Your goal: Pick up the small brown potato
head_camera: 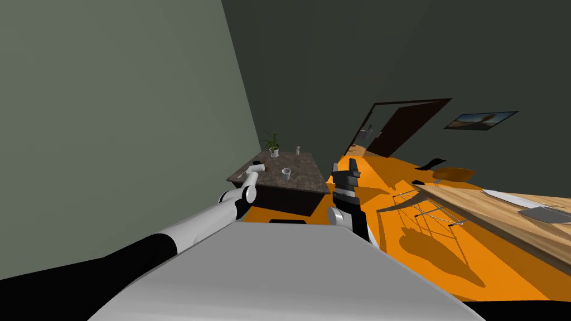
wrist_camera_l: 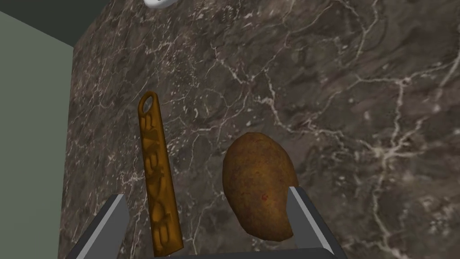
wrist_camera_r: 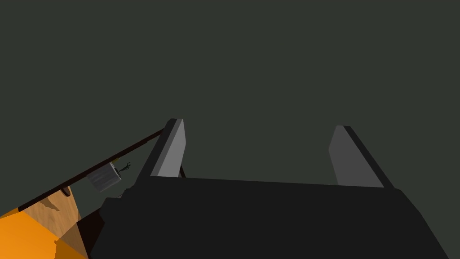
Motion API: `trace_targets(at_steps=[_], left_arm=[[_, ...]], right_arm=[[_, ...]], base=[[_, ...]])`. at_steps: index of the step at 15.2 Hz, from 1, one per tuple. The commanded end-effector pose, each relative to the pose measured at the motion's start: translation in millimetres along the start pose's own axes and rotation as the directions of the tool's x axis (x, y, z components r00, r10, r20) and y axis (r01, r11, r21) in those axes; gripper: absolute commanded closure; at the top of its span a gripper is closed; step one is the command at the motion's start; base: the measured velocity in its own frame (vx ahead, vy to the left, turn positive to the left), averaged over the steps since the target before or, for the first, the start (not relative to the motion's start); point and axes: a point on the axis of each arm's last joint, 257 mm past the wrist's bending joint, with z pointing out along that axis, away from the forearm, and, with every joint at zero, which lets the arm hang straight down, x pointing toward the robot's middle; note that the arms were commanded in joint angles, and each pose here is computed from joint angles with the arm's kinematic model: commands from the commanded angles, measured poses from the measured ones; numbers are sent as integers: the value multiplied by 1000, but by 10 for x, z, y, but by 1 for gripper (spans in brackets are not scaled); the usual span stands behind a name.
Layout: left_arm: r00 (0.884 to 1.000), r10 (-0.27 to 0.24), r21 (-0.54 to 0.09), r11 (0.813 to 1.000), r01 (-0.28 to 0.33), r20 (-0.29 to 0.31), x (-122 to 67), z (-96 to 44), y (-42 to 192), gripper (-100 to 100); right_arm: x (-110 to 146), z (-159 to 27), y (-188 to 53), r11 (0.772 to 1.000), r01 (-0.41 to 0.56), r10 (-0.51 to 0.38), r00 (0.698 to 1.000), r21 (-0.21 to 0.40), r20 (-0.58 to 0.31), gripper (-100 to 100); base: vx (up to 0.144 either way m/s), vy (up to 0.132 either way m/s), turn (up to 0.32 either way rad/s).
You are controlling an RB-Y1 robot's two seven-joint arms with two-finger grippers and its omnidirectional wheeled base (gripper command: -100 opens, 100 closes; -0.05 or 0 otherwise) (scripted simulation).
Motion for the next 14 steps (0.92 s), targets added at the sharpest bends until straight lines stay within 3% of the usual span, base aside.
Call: trace_targets(at_steps=[1,3,7,12,14], left_arm=[[999,-26,-51,998,27,24,-37,18,195,-100],[997,-50,-106,993,55,52,-87,37,403,-100],[995,-63,-145,987,74,75,-145,43,565,-100],[994,-69,-118,990,78,80,-274,85,381,-100],[992,-81,-103,991,91,92,-419,114,260,-100]], right_arm=[[0,0,0,1000,0,0,1000,0,0,0],[0,0,0,1000,0,0,1000,0,0,0],[0,0,0,1000,0,0,1000,0,0,0],[1,1,0,1000,0,0,1000,0,0,0],[1,1,0,1000,0,0,1000,0,0,0]], base=[[55,8,23],[77,21,38],[52,25,17],[0,-1,-75],[-18,-16,-117]])
